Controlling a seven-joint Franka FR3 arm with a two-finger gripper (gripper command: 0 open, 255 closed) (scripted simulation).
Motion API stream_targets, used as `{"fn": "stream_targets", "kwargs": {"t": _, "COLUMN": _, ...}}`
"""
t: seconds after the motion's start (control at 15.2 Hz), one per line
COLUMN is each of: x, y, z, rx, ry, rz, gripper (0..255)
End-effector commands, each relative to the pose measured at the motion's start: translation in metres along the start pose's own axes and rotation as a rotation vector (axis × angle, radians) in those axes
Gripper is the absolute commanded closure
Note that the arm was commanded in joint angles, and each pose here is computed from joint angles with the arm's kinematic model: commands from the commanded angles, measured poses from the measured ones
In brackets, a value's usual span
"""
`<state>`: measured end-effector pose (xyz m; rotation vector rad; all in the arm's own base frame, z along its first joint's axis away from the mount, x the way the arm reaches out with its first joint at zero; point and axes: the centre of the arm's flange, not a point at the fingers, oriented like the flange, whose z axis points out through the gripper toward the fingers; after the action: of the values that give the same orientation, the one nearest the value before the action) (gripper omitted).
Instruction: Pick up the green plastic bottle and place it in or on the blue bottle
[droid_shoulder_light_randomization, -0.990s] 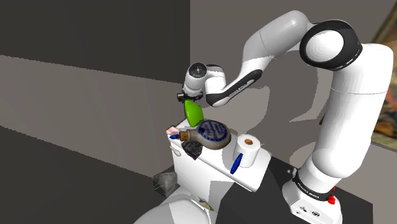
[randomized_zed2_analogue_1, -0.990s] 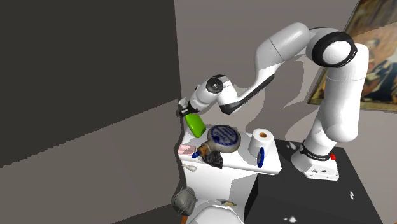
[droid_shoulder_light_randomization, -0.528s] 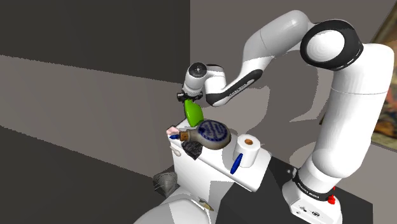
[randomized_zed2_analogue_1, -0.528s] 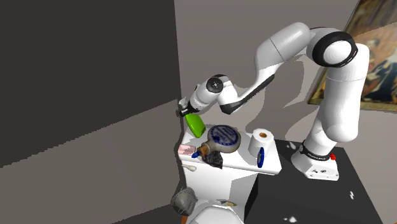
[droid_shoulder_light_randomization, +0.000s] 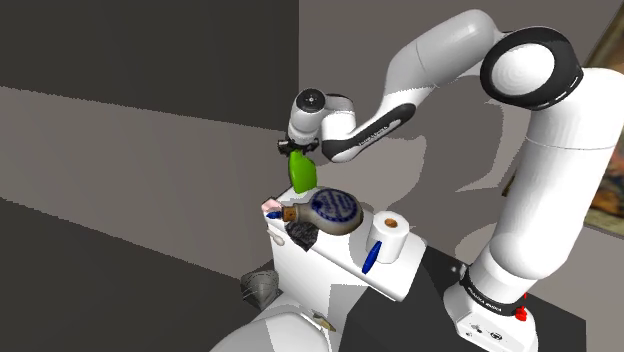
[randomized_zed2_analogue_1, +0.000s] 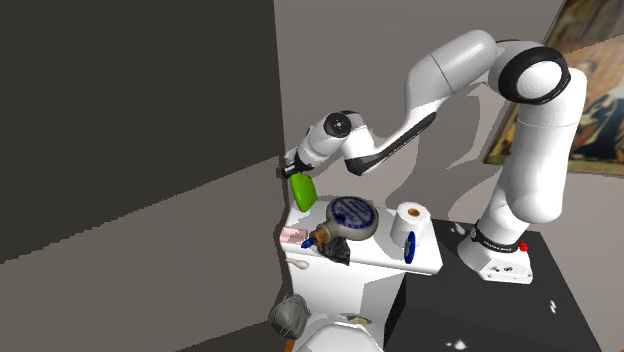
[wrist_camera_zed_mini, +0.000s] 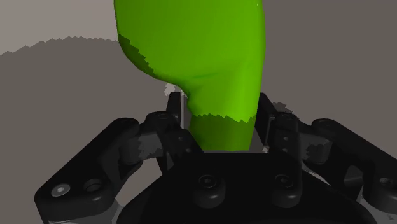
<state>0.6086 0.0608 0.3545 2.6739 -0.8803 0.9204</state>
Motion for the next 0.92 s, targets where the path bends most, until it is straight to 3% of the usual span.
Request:
{"fn": "stream_targets", "kwargs": {"t": 0.0, "x": 0.007, "y": 0.001, "z": -0.009, "rx": 0.0, "ry": 0.0, "rz": 0.0, "gripper": 255}}
{"fn": "stream_targets", "kwargs": {"t": 0.86, "x": 0.048, "y": -0.001, "z": -0.063, "rx": 0.0, "ry": 0.0, "rz": 0.0, "gripper": 255}}
